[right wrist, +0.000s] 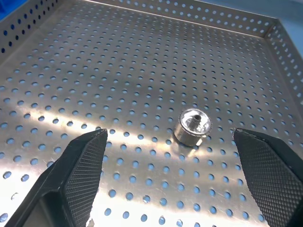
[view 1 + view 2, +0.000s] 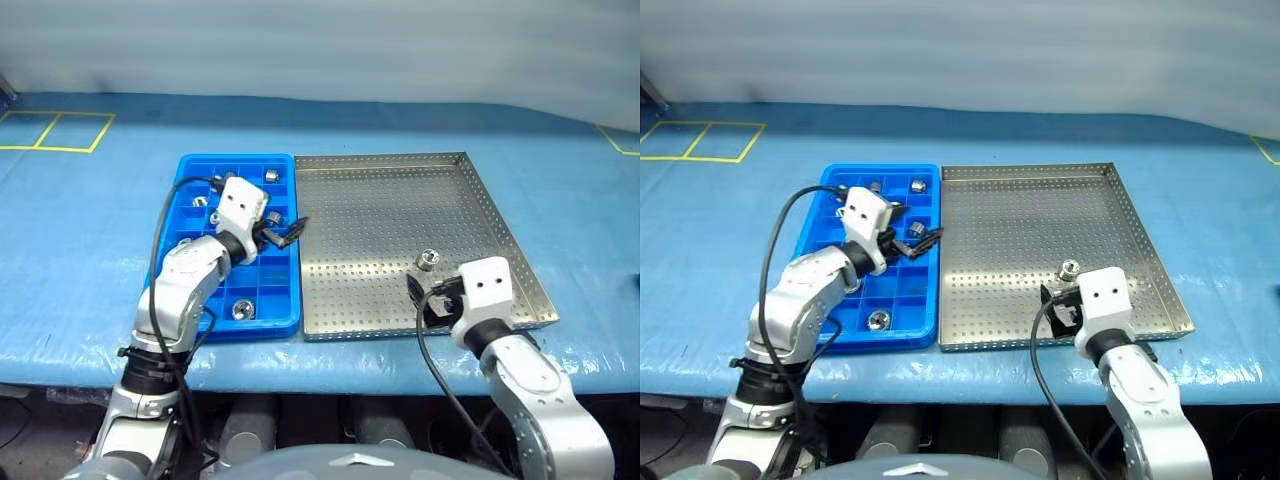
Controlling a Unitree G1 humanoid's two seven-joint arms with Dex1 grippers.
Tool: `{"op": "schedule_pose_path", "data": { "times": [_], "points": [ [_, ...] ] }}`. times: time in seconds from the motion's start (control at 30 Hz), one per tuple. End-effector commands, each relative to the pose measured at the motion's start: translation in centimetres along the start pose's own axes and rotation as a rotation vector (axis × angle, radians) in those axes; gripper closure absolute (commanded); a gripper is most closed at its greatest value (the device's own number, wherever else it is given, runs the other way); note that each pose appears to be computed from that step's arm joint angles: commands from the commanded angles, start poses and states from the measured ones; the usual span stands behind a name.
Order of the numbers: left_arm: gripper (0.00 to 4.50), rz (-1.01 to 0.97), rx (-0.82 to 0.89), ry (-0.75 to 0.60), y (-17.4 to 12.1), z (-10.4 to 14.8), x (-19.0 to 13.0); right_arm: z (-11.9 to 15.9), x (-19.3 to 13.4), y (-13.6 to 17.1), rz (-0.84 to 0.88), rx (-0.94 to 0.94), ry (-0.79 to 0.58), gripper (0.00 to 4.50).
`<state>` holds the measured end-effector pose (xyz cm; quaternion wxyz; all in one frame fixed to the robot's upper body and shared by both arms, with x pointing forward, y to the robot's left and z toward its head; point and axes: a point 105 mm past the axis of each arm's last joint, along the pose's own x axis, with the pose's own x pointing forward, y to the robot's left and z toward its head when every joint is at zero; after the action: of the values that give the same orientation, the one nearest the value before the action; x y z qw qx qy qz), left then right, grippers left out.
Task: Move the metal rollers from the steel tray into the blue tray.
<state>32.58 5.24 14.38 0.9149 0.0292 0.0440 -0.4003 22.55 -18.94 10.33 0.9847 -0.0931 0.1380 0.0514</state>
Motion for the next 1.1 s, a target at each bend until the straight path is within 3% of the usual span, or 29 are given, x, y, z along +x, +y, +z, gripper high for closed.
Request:
{"op": "schedule_pose_path", "data": {
  "times": [0.03,0.4,0.6,0.9,1.1],
  "points": [
    [0.02,-0.146,-0.006,-0.007,-3.4,1.1,2.6,0.8,-1.4,-1.7,-0.097,-0.032,-0.029,0.0],
    [0.02,-0.259,0.137,0.058,-7.8,-0.1,10.6,-0.3,-2.8,-0.4,-0.141,0.032,-0.011,0.0],
    [0.02,-0.284,0.154,0.069,-10.1,-1.1,13.4,-0.2,-2.9,1.2,-0.128,0.073,-0.026,0.0],
    [0.02,-0.295,0.129,0.076,-12.6,-3.0,15.2,-0.1,-2.6,2.3,-0.122,0.097,-0.037,0.0],
    [0.02,-0.379,0.138,0.069,-12.8,-3.0,14.3,0.3,-2.5,2.7,-0.113,0.104,-0.05,0.0]
  ]
}}
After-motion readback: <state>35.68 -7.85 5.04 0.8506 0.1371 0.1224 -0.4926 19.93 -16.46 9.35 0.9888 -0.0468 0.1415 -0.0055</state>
